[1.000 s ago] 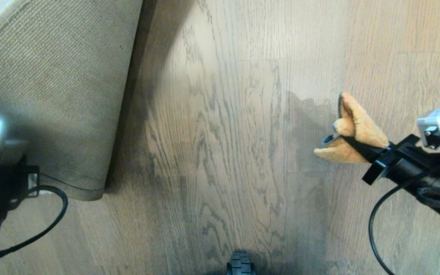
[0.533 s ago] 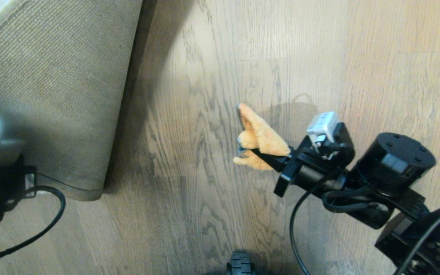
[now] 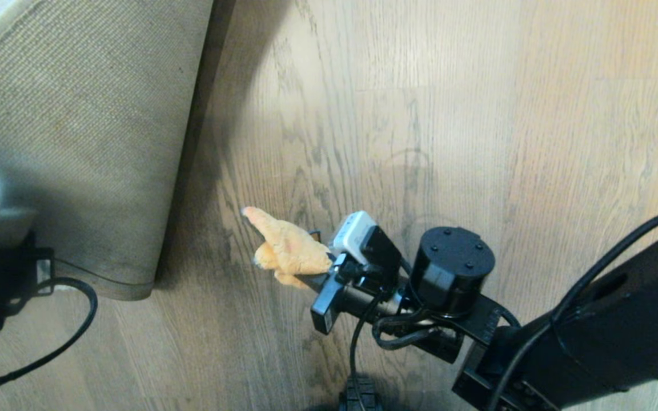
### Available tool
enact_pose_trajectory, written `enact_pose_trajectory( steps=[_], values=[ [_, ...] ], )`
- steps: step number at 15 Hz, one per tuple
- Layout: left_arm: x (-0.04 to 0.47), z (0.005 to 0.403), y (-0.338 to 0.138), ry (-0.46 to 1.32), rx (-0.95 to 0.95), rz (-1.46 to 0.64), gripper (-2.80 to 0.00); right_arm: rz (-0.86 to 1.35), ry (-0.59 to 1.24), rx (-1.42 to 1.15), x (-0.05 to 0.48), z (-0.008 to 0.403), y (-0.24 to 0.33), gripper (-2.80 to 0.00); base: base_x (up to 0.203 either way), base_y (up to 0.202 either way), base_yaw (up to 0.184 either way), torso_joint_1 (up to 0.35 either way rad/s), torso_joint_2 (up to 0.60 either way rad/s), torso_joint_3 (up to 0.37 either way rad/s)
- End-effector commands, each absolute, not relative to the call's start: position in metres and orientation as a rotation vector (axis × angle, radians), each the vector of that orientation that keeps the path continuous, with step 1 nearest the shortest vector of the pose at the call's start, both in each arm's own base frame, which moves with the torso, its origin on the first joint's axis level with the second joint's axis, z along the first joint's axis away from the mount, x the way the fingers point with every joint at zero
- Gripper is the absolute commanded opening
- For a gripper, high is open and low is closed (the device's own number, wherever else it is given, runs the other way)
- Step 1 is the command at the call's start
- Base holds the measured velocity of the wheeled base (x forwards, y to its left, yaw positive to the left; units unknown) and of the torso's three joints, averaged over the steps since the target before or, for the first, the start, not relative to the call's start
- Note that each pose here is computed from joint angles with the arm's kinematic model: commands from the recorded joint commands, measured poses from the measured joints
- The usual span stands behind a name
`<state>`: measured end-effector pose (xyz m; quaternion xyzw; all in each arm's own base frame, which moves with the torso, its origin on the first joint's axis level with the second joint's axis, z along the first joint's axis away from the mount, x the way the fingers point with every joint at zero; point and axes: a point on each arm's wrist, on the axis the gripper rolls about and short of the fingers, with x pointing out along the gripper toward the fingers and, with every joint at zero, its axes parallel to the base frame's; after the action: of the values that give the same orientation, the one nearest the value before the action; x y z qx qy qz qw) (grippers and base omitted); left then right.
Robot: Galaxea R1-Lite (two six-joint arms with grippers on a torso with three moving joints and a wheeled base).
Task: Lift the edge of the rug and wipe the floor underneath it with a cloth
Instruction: Wipe the floor under the carpet with a rag
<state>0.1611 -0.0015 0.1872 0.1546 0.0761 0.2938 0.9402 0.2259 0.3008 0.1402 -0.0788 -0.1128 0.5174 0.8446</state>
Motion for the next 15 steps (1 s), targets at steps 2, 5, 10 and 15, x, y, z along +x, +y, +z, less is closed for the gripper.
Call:
enact_pose_trajectory(
  steps=[2, 5, 10, 15],
  values=[
    [0.161, 0.188, -0.002, 0.148, 0.314, 0.602, -2.80, 1.070, -0.212, -0.179, 0.226, 0.115, 0.334, -2.80, 0.000, 0.000, 0.000, 0.000, 0.00, 0.000],
    [0.162, 0.189, -0.002, 0.146, 0.312, 0.599, -2.80, 1.067, -0.205, -0.181, 0.229, 0.102, 0.349, -2.80, 0.000, 0.000, 0.000, 0.000, 0.00, 0.000],
    [0.162, 0.189, -0.002, 0.143, 0.311, 0.598, -2.80, 1.091, -0.205, -0.182, 0.233, 0.081, 0.373, -2.80, 0.000, 0.000, 0.000, 0.000, 0.00, 0.000],
    [0.162, 0.189, -0.002, 0.145, 0.312, 0.598, -2.80, 1.086, -0.226, -0.171, 0.244, 0.067, 0.391, -2.80, 0.000, 0.000, 0.000, 0.000, 0.00, 0.000]
  ],
)
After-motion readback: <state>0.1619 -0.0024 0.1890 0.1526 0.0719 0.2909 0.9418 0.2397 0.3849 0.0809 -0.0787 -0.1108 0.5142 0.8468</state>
